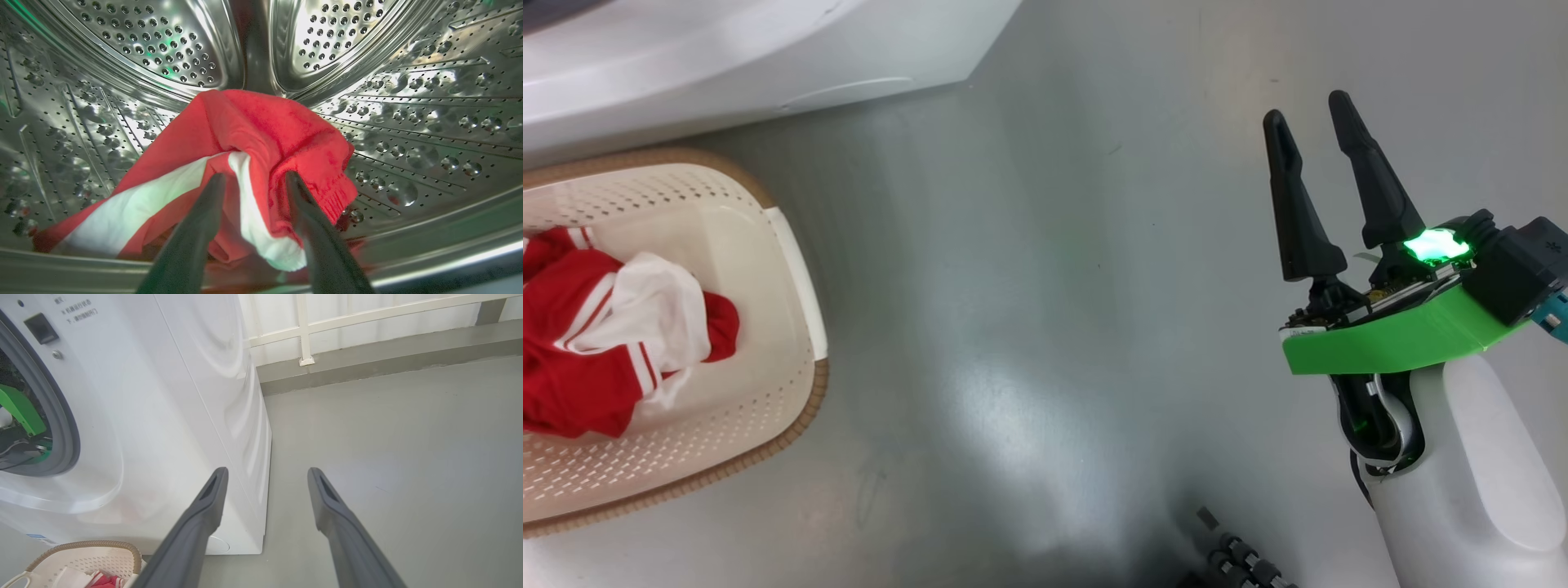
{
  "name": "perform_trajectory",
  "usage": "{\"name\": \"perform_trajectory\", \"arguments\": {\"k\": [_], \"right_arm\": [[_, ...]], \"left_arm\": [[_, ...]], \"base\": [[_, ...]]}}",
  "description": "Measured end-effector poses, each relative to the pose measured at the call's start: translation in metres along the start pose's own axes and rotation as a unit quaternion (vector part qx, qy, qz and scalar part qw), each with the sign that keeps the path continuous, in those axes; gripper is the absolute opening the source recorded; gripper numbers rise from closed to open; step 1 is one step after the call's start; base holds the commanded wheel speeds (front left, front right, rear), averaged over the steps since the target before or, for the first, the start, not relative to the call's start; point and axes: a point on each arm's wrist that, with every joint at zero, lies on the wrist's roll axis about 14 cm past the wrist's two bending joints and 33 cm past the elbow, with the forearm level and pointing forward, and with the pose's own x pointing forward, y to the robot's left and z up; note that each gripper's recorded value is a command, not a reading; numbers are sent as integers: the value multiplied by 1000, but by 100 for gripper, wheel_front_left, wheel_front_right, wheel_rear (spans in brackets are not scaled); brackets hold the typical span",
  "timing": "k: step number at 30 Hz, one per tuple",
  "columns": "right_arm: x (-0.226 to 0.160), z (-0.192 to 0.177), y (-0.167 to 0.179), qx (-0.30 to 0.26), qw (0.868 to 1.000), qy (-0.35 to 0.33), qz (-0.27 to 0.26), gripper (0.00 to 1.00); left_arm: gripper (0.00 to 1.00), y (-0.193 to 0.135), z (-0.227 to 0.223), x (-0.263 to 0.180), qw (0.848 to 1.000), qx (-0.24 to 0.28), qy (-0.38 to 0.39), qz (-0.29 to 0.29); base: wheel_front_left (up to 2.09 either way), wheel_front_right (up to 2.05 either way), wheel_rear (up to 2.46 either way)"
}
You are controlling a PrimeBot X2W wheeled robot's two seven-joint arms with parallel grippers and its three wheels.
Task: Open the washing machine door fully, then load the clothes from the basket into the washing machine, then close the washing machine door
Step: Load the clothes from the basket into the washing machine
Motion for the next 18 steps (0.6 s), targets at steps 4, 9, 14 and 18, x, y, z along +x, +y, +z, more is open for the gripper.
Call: {"name": "perform_trajectory", "arguments": {"k": [4, 9, 14, 18], "right_arm": [[2, 1, 5, 4, 1000, -3, 6, 100], [3, 3, 12, 8, 1000, -5, 15, 100], [3, 8, 17, 9, 1000, -9, 24, 100], [2, 17, 22, 7, 999, -17, 31, 100]], "left_arm": [[100, -1, 7, -5, 1000, 6, -13, -1], [100, -4, 15, -11, 1000, 5, -27, -3], [100, -3, 19, -22, 999, 7, -35, -3], [100, -4, 22, -34, 999, 10, -47, -3]], "base": [[0, 0, 0], [0, 0, 0], [0, 0, 0], [0, 0, 0]]}}
